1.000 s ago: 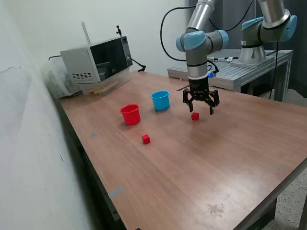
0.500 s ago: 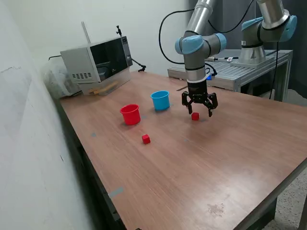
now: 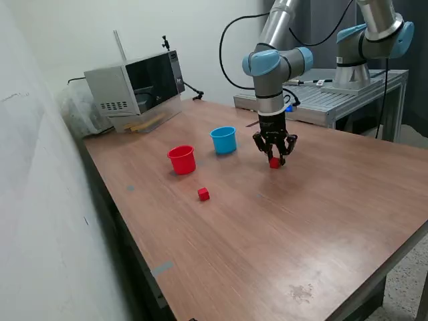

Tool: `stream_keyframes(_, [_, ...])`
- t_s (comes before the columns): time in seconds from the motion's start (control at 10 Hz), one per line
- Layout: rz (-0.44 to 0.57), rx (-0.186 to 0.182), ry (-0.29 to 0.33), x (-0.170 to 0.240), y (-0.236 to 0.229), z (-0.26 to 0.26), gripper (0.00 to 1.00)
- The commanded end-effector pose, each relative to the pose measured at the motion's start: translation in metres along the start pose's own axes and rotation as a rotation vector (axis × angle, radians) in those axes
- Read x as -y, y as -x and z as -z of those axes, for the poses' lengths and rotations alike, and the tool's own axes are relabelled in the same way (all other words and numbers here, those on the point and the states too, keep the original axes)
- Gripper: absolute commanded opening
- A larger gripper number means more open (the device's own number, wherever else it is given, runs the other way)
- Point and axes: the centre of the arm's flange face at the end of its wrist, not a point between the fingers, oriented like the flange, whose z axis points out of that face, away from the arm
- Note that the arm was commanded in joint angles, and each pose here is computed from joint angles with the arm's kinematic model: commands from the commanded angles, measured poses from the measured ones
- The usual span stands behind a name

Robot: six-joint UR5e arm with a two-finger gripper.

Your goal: Place red objects in the red bin, and blue objects in the blue bin.

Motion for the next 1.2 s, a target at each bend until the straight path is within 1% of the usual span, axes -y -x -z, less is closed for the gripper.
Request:
stream_keyframes(0.0, [-0.001, 0.001, 0.001, 0.000, 0.001, 0.000, 0.00])
stream_keyframes(0.1, [0.011, 0.013, 0.003, -0.001, 0.002, 0.005, 0.00])
stream_keyframes(0.2, [0.017, 0.044, 0.015, 0.001, 0.004, 0.024, 0.00])
stream_keyframes(0.3, [0.015, 0.072, 0.090, 0.001, 0.004, 0.075, 0.00])
stream_keyframes(0.4, [0.014, 0.081, 0.117, 0.004, 0.003, 0.107, 0.00])
stream_keyframes(0.5, [0.012, 0.090, 0.142, -0.002, 0.006, 0.135, 0.00])
stream_keyframes(0.6, [0.006, 0.106, 0.173, -0.012, 0.013, 0.154, 0.00])
stream_keyframes(0.8, [-0.098, 0.144, 0.256, -0.031, 0.084, 0.193, 0.00])
stream_keyframes(0.9, [-0.160, 0.159, 0.286, -0.042, 0.123, 0.202, 0.00])
stream_keyframes(1.0, [-0.225, 0.171, 0.298, -0.053, 0.161, 0.199, 0.00])
stream_keyframes(1.1, [-0.283, 0.228, 0.282, -0.061, 0.208, 0.187, 0.00])
